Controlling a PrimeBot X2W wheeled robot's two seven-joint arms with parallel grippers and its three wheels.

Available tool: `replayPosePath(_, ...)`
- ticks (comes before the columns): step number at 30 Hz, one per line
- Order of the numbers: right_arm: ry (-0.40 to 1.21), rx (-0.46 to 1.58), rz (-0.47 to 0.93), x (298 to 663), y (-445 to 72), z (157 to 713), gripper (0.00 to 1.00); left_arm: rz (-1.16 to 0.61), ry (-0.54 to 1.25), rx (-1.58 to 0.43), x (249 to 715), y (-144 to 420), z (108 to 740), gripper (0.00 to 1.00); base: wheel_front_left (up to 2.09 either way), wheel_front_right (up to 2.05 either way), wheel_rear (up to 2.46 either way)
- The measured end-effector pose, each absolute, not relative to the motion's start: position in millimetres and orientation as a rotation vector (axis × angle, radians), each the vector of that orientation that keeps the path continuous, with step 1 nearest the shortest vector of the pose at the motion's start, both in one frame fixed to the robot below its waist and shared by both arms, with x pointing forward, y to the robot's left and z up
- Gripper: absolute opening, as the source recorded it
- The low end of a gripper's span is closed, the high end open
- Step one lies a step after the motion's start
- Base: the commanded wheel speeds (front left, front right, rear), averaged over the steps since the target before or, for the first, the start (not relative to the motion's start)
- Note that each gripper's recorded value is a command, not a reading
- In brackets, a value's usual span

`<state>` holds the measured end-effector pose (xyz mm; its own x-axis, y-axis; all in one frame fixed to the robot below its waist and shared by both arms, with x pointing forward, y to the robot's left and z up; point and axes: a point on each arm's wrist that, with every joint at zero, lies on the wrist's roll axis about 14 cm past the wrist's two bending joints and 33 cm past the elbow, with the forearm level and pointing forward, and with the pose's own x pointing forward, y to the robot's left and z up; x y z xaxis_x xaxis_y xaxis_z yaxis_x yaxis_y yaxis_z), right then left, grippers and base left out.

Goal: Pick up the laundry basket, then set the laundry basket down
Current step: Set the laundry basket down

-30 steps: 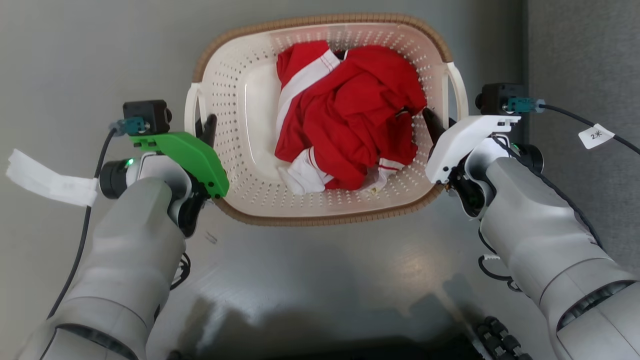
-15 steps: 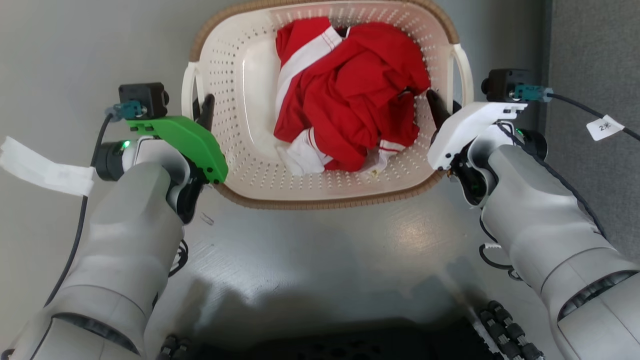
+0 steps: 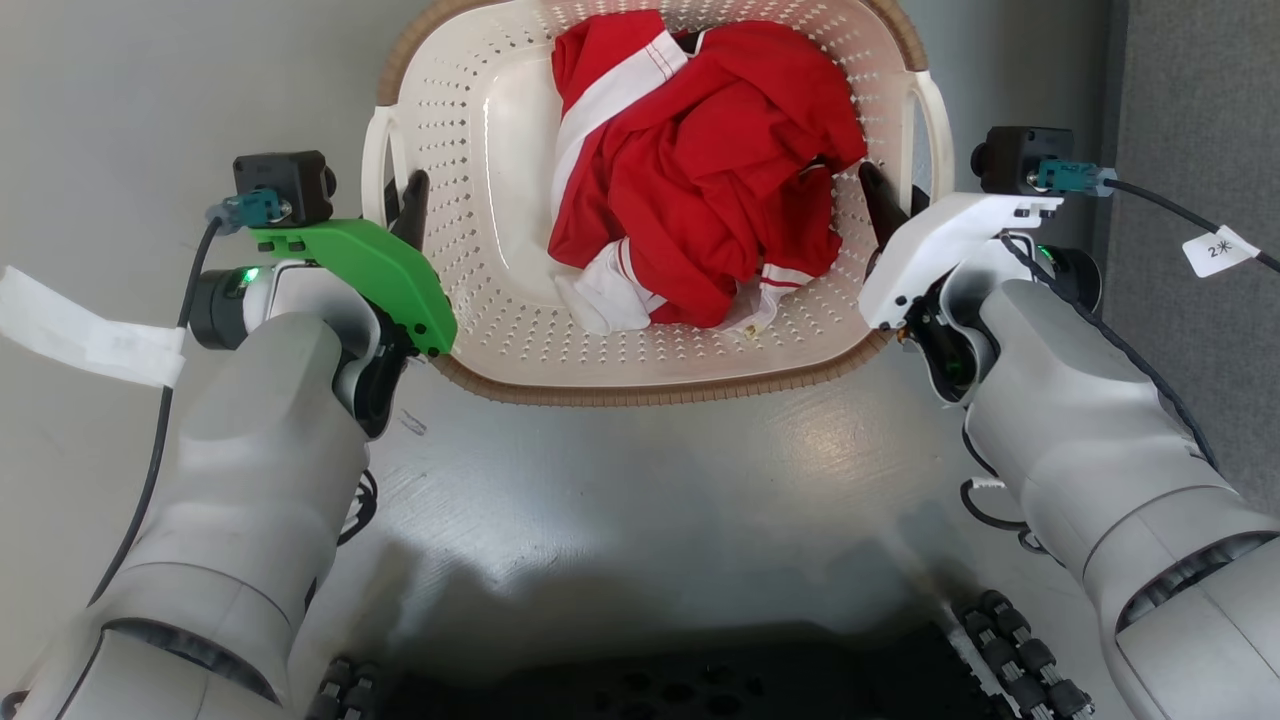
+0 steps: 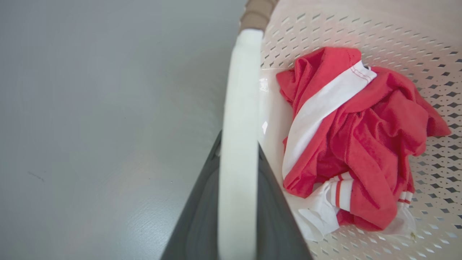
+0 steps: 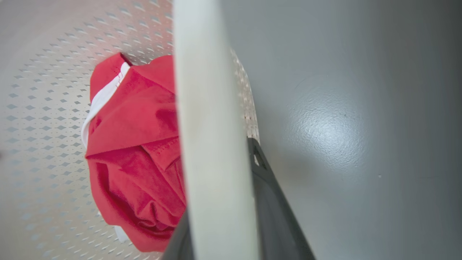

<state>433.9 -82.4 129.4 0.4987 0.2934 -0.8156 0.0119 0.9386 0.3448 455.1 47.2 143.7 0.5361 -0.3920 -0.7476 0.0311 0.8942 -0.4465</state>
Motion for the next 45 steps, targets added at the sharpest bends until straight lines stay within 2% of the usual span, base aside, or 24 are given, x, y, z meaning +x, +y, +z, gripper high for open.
replayPosePath(10,1.051,0.323,0.168,430,-84,125,0.0,-0.263,0.987,-0.408,452,46,140,0.0,0.0,0.0,0.0)
replayPosePath(11,1.051,0.323,0.167,430,-84,124,0.1,-0.264,0.988,-0.408,452,46,140,0.02,0.0,0.0,0.0)
replayPosePath(12,1.051,0.322,0.166,430,-84,124,0.35,-0.264,0.988,-0.408,452,46,140,0.39,0.0,0.0,0.0)
replayPosePath(13,1.051,0.324,0.161,430,-85,124,0.93,-0.263,0.982,-0.408,453,46,140,0.89,0.0,0.0,0.0)
replayPosePath(14,1.05,0.324,0.154,430,-87,123,1.0,-0.261,0.983,-0.406,452,47,139,1.0,0.0,0.0,0.0)
replayPosePath(18,1.051,0.296,0.125,431,-104,121,1.0,-0.244,0.99,-0.382,451,60,136,1.0,0.0,0.0,0.0)
replayPosePath(31,1.037,0.297,0.126,434,-103,126,1.0,-0.252,0.982,-0.374,453,59,141,1.0,0.0,0.0,0.0)
replayPosePath(45,0.943,0.301,0.142,451,-102,165,1.0,-0.259,0.94,-0.385,448,56,171,1.0,0.0,0.0,0.0)
